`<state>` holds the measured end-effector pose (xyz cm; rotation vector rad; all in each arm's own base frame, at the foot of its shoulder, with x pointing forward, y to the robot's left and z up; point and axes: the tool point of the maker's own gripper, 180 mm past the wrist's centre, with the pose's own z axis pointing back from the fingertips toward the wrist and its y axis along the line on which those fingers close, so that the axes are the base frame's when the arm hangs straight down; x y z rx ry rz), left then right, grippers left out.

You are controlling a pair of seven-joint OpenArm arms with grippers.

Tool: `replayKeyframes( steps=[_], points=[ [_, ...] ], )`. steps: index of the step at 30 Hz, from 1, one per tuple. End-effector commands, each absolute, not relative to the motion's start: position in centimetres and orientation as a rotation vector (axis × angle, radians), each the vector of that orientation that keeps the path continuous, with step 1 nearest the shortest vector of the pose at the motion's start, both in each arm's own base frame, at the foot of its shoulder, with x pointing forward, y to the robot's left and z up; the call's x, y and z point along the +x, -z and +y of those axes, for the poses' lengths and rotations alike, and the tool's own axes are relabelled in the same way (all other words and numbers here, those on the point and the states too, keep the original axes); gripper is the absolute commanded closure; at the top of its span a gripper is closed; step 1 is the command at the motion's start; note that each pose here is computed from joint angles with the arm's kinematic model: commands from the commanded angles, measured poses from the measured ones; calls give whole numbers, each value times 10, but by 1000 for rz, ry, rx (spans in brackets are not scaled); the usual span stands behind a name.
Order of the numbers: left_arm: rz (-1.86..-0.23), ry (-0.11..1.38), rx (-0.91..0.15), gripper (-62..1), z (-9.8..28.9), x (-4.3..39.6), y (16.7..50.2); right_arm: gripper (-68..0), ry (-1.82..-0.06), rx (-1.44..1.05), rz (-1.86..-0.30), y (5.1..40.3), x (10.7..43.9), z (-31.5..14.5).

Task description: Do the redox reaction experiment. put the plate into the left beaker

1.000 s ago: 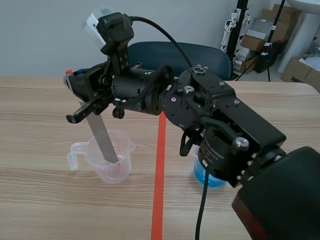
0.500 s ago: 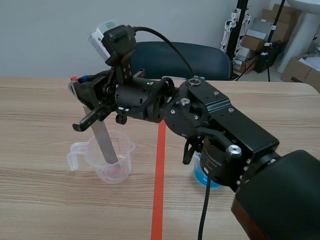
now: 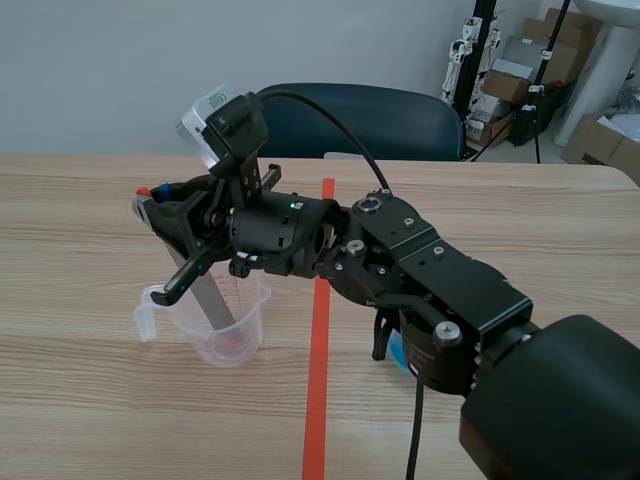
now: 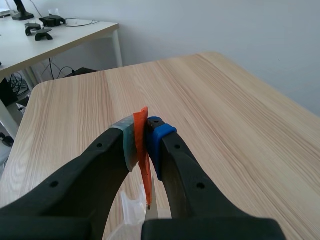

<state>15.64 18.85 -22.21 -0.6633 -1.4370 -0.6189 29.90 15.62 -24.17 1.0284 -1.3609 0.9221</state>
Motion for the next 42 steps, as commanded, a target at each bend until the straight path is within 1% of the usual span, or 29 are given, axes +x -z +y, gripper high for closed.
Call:
replayKeyframes(
  steps=[1, 7, 8, 9, 11, 12, 14, 18, 19, 20, 35, 39, 42],
  points=[
    [-1459, 604, -667, -623, 190, 157, 218, 3, -922, 1065, -1403, 226, 299, 162],
    [-1459, 604, -667, -623, 190, 157, 218, 1, -925, 1067, -1406, 226, 297, 163],
    [-1459, 604, -667, -623, 190, 157, 218, -17, -925, 1066, -1405, 226, 297, 163],
    [-1459, 604, -667, -623, 190, 157, 218, -50, -926, 1064, -1405, 226, 297, 162],
    [-1459, 604, -667, -623, 190, 157, 218, -164, -926, 1059, -1405, 227, 298, 161],
    [-1459, 604, -667, -623, 190, 157, 218, -246, -925, 1058, -1407, 228, 298, 160],
    [-1459, 604, -667, -623, 190, 157, 218, -370, -920, 1062, -1418, 226, 299, 158],
    [-1459, 604, -667, -623, 190, 157, 218, -607, -898, 1079, -1441, 221, 300, 155],
    [-1459, 604, -667, -623, 190, 157, 218, -651, -897, 1075, -1443, 221, 301, 155],
    [-1459, 604, -667, -623, 190, 157, 218, -679, -895, 1071, -1444, 222, 301, 154],
    [-1459, 604, -667, -623, 190, 157, 218, -679, -890, 1053, -1463, 219, 305, 152],
    [-1459, 604, -667, -623, 190, 157, 218, -679, -892, 1060, -1495, 209, 305, 151],
    [-1459, 604, -667, -623, 190, 157, 218, -679, -906, 1067, -1534, 196, 304, 151]
  ],
)
